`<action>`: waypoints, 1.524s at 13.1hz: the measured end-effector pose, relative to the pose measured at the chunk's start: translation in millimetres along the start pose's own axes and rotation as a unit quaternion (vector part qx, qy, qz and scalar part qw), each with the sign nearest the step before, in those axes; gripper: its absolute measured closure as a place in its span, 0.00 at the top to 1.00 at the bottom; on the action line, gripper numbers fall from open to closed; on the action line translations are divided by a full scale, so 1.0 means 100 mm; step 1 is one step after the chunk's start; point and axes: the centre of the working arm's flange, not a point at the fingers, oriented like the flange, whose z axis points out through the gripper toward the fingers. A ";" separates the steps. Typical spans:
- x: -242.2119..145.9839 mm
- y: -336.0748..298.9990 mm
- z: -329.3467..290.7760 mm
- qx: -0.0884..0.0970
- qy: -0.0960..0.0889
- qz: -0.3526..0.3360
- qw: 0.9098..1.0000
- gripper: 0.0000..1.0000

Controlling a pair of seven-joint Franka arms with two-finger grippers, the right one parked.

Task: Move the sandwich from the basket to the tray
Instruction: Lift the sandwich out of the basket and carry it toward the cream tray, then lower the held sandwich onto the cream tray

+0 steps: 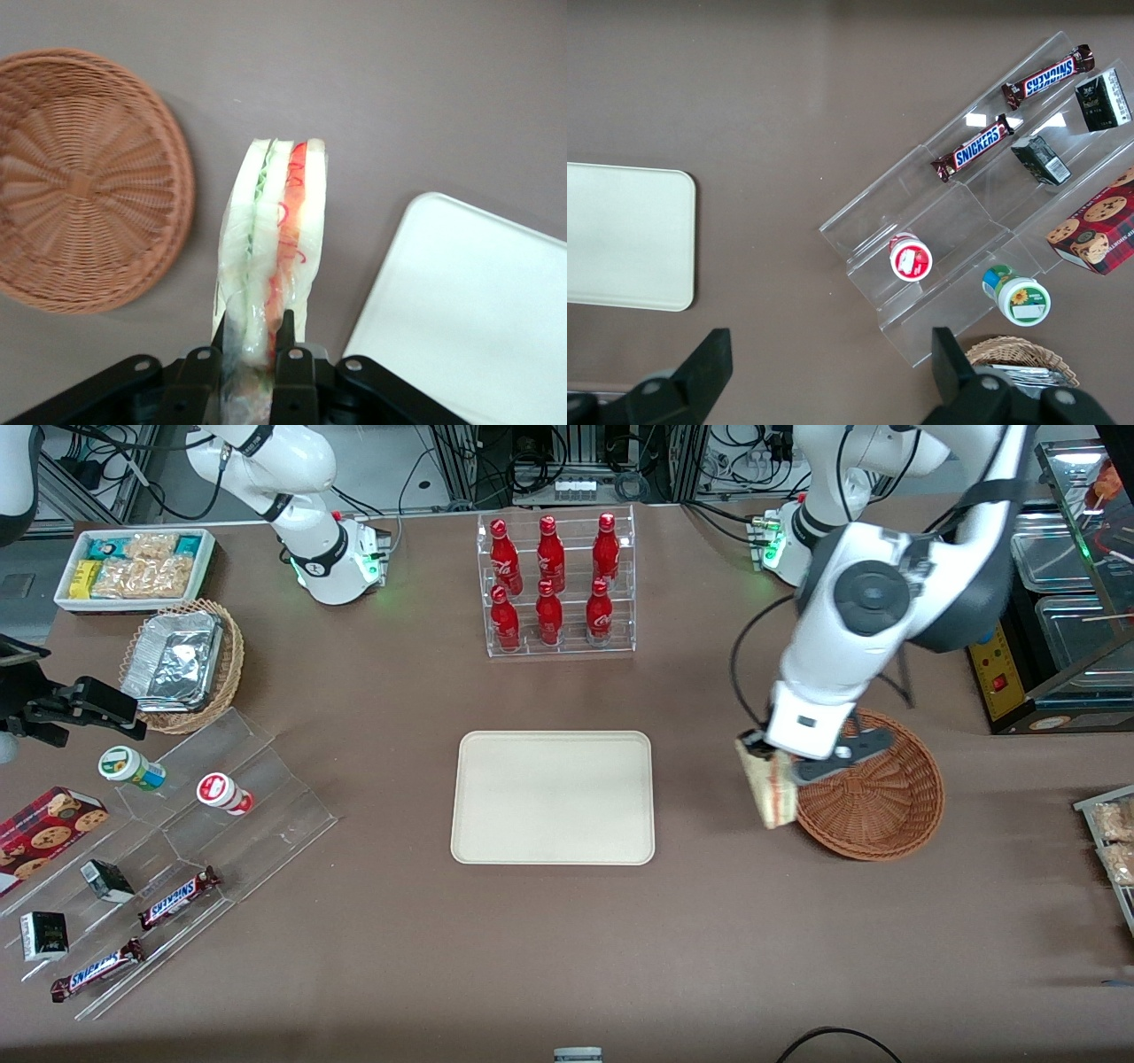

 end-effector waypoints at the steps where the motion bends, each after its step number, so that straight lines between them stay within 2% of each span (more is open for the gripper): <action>1: -0.09 0.21 0.08 -0.007 0.006 0.018 1.000 0.20; 5: -0.53 0.97 0.68 -0.020 0.010 0.077 0.997 0.20; 8: -0.65 1.29 1.05 -0.012 0.003 0.089 0.996 0.20; 12: -0.71 1.59 1.36 0.002 0.015 0.079 0.997 0.20; 17: -0.81 1.87 1.54 -0.035 0.039 0.082 0.995 0.20; 20: -0.88 1.90 1.69 -0.029 0.039 0.085 0.995 0.20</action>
